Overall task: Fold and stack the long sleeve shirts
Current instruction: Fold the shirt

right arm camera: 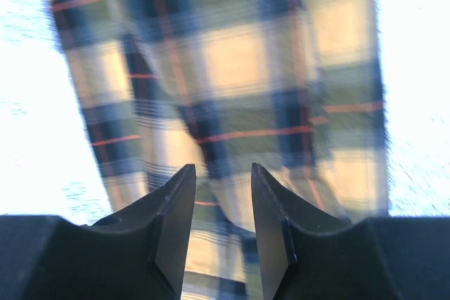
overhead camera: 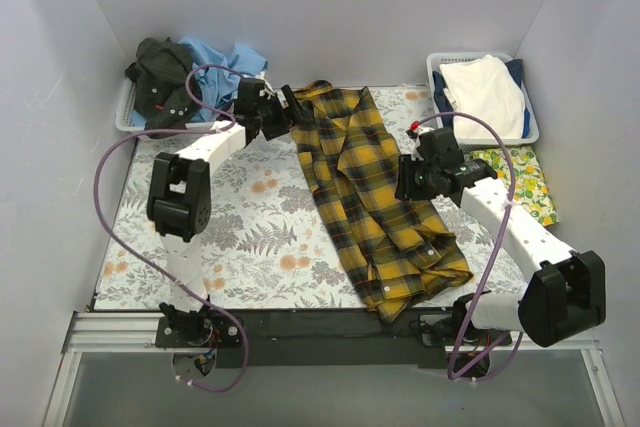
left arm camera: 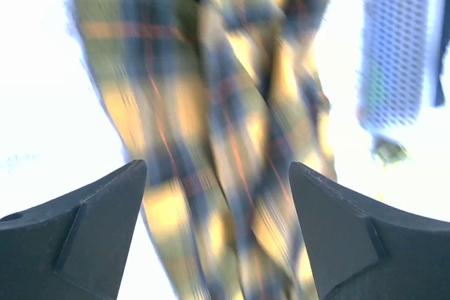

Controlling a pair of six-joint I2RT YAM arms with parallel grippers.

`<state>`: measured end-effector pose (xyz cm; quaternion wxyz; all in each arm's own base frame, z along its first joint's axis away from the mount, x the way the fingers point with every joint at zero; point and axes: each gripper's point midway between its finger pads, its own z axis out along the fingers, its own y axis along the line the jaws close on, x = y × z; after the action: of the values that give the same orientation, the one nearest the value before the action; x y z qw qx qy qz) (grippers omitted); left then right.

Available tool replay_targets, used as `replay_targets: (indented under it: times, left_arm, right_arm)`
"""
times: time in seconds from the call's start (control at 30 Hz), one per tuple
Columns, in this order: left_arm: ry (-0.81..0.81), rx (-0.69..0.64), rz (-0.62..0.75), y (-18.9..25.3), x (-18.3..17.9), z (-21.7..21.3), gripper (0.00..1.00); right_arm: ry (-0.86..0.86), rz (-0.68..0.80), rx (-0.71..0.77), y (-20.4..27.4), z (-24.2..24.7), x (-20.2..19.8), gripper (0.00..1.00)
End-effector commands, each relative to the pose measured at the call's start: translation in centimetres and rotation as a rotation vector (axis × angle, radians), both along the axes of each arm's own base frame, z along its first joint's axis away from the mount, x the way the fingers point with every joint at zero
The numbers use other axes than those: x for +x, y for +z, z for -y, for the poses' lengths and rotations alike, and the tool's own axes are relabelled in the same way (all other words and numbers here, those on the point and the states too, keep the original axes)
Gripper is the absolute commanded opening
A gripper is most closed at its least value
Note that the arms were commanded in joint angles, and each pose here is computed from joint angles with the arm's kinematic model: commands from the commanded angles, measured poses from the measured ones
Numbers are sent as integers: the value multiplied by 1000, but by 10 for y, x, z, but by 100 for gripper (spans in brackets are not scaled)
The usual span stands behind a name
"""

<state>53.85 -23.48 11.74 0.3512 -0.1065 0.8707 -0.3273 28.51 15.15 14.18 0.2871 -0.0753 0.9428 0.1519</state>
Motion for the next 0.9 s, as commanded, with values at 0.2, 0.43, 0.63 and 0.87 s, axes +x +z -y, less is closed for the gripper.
replay_targets:
  times: [0.2, 0.43, 0.63, 0.87]
  left_arm:
    - [-23, -15, -12, 44, -144, -12, 82]
    - [39, 70, -27, 40, -188, -45, 83]
    - [91, 136, -33, 41, -199, -64, 84]
    - [122, 154, -34, 46, -201, -72, 84]
  right_arm:
    - [9, -177, -149, -61, 40, -53, 48]
    - [127, -338, -111, -116, 21, -85, 47]
    - [179, -472, -53, -155, -1, -123, 44]
    - [360, -517, -40, -163, -85, -147, 43]
